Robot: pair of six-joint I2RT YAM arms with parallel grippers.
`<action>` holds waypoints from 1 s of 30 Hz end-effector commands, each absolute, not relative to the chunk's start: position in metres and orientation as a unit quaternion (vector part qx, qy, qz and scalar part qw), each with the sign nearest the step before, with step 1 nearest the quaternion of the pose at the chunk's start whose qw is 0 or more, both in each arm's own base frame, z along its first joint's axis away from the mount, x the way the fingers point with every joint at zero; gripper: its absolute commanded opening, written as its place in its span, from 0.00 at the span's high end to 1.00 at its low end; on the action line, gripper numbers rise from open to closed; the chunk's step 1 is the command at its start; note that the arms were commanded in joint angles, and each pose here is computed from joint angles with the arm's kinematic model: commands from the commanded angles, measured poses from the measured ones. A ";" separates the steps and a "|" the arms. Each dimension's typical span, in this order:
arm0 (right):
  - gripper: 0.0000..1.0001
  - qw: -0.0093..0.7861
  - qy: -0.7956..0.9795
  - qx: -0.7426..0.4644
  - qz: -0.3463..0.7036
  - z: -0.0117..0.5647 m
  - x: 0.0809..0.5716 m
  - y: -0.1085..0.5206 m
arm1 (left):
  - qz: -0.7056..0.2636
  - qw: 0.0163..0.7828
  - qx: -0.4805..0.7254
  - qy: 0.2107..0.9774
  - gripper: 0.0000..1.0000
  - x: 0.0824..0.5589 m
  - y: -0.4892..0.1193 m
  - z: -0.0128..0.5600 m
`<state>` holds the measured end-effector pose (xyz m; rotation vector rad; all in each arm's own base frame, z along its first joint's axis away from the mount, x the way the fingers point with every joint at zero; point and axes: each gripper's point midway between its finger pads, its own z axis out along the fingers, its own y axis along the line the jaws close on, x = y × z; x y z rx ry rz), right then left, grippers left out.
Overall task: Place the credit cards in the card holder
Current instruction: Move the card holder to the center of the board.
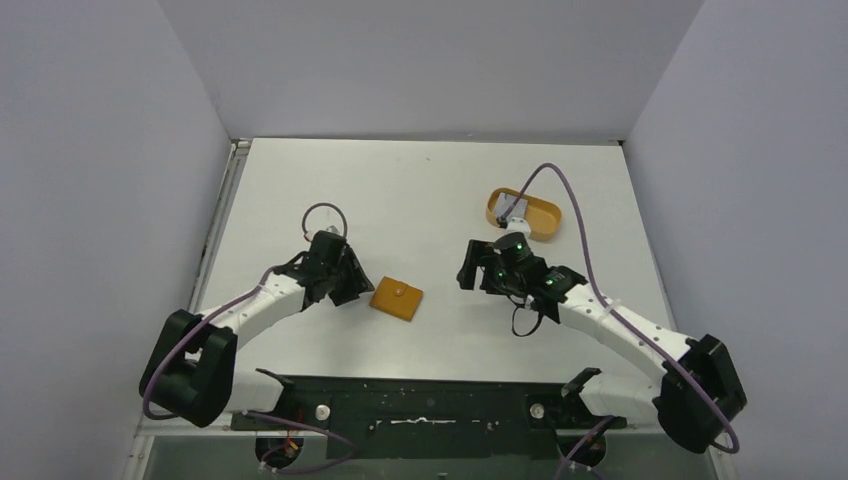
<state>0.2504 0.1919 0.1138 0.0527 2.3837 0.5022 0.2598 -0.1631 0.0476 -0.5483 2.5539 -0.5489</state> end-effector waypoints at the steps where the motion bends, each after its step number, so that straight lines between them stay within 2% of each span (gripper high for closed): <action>1: 0.13 0.409 0.882 0.024 0.233 0.146 0.281 0.233 | -0.218 0.271 -0.193 0.917 0.59 0.293 -0.182 0.064; 7: 0.14 0.405 0.887 -0.002 0.222 0.135 0.270 0.241 | -0.200 0.265 -0.135 0.934 0.60 0.302 -0.206 0.062; 15: 0.14 0.398 0.896 -0.001 0.197 0.121 0.229 0.205 | -0.212 0.229 -0.044 0.949 0.61 0.295 -0.258 0.050; 19: 0.14 0.387 0.901 0.001 0.196 0.116 0.211 0.191 | -0.242 0.239 -0.030 0.940 0.63 0.295 -0.274 0.061; 21: 0.14 0.386 0.902 0.003 0.193 0.115 0.207 0.186 | -0.236 0.261 -0.038 0.935 0.63 0.295 -0.267 0.073; 25: 0.14 0.393 0.899 0.007 0.195 0.120 0.204 0.180 | -0.225 0.299 -0.096 0.922 0.54 0.298 -0.230 0.090; 30: 0.14 0.395 0.898 0.010 0.194 0.121 0.201 0.176 | -0.228 0.281 -0.164 0.918 0.50 0.306 -0.189 0.075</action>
